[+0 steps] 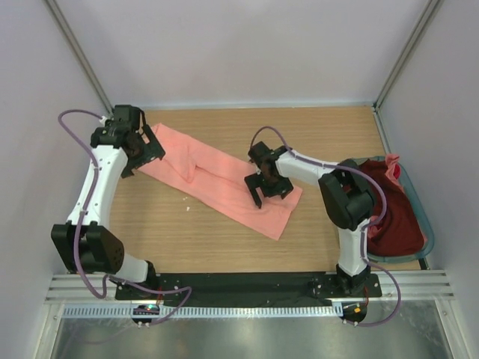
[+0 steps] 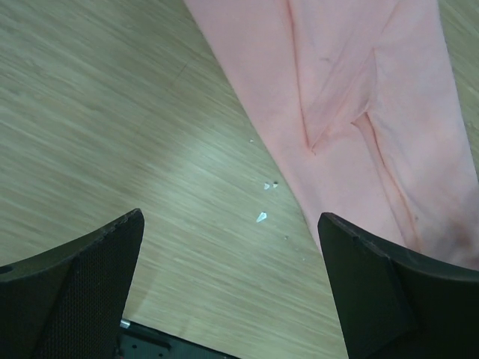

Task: Fold and stack the t-shirts
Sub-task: Fold the tshirt

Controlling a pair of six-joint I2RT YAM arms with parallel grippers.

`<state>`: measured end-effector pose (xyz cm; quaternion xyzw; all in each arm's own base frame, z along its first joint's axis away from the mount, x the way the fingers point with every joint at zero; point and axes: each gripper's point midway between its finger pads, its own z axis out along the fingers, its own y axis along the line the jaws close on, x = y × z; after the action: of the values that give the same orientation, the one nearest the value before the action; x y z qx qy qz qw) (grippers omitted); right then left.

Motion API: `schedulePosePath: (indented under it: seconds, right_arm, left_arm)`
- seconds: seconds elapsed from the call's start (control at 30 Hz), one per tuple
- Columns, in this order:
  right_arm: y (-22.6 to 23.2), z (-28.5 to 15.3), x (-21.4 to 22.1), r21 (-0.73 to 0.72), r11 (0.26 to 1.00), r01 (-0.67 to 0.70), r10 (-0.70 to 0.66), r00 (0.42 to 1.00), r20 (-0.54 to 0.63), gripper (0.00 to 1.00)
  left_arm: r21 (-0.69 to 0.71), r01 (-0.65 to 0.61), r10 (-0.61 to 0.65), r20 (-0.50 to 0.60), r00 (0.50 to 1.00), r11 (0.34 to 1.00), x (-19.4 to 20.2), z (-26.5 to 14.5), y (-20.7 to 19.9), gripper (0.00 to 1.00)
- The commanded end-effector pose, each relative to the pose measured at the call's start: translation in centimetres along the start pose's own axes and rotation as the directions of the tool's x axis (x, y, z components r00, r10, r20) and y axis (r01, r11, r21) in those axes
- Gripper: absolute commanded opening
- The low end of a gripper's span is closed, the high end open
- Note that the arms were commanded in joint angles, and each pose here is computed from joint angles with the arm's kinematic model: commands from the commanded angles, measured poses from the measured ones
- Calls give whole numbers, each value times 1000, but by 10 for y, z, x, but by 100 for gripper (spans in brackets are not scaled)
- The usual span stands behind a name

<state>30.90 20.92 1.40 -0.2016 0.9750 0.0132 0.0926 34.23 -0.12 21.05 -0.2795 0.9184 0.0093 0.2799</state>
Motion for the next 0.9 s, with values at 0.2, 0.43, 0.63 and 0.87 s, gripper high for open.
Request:
schedulePosePath:
  seconds: [0.2,0.43,0.63,0.87]
  right_arm:
    - [140,-18,61,-80,997,23,-25,1000,-16,100]
    - [167,-123,-13,-81,991,107,-79,951,300,100]
    - [114,-135,-19,-69,996,49,-30,966,257,100]
    - [27,-141,-19,17,997,-78,70,958,278,100]
  left_arm:
    - [-46,49,-48,30,998,998,28,-28,35,100]
    - [-44,47,-47,-8,999,998,35,-19,32,97]
    - [-35,46,-48,-62,997,998,29,21,9,91]
    - [-239,-4,-9,-51,999,971,13,80,-16,90]
